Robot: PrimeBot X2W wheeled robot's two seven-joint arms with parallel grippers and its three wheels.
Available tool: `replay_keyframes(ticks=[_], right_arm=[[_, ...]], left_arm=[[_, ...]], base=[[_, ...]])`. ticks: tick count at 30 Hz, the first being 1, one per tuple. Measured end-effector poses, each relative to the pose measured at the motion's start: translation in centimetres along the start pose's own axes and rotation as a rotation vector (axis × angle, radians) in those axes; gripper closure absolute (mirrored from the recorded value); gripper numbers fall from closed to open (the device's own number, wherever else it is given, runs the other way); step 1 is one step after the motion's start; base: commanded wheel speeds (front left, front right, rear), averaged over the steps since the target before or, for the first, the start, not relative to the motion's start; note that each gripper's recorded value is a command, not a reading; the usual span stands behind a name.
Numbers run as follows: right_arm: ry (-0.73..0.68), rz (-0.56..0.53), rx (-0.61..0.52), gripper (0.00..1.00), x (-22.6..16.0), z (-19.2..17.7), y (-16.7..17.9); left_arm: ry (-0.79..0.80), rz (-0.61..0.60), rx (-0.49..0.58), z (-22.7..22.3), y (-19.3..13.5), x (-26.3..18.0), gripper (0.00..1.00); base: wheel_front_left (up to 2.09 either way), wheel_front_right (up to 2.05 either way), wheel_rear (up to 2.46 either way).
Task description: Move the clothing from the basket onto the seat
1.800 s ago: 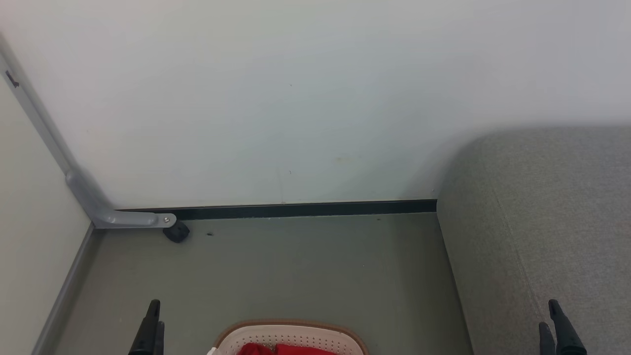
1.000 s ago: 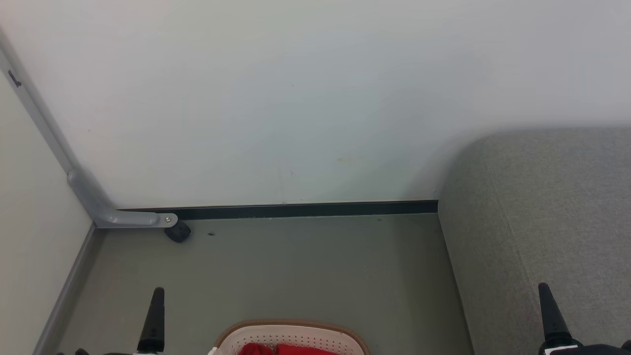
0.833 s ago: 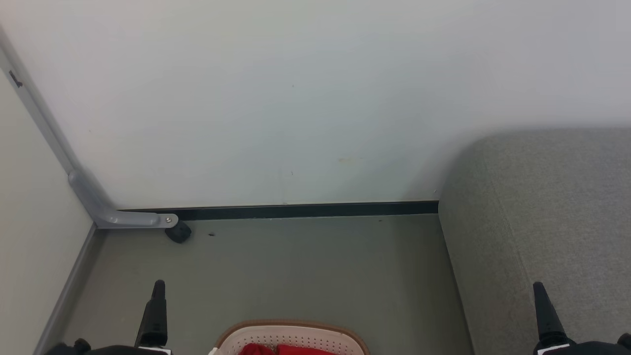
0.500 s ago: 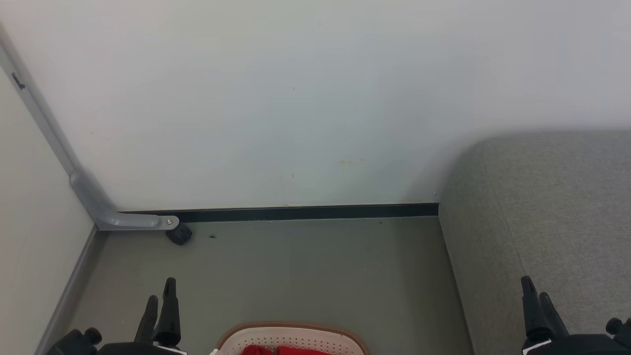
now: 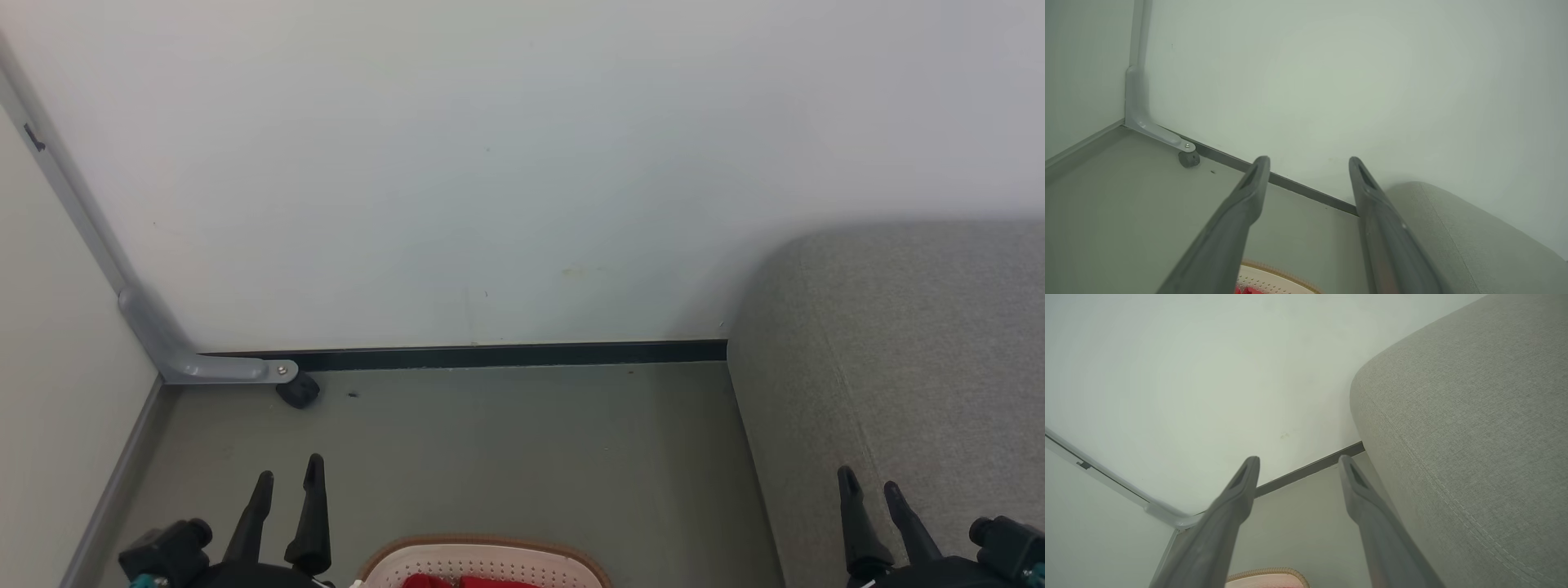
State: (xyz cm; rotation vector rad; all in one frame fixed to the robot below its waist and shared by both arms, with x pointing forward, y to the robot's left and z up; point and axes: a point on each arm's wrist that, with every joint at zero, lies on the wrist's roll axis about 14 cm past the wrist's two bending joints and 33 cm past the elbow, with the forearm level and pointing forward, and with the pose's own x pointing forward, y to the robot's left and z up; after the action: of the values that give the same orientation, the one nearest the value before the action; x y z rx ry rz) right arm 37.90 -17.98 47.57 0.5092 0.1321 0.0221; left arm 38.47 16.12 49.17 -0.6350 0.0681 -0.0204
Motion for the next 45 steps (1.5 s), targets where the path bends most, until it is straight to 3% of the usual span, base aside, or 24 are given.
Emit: replay_keyframes(ticks=[28, 45], right_arm=[[-0.059, 0.082, -0.436, 0.00, -0.1, -0.2, 1.8], [-0.083, 0.065, -0.460, 0.00, -0.1, 0.4, 1.5]], left_arm=[[0.023, -0.009, 0.432, -2.8, 0.3, -0.7, 0.00], [0.051, 0.038, 0.434, -3.6, 1.4, -0.9, 0.00]], base=[[0.00, 0.00, 0.00], [0.00, 0.00, 0.00]])
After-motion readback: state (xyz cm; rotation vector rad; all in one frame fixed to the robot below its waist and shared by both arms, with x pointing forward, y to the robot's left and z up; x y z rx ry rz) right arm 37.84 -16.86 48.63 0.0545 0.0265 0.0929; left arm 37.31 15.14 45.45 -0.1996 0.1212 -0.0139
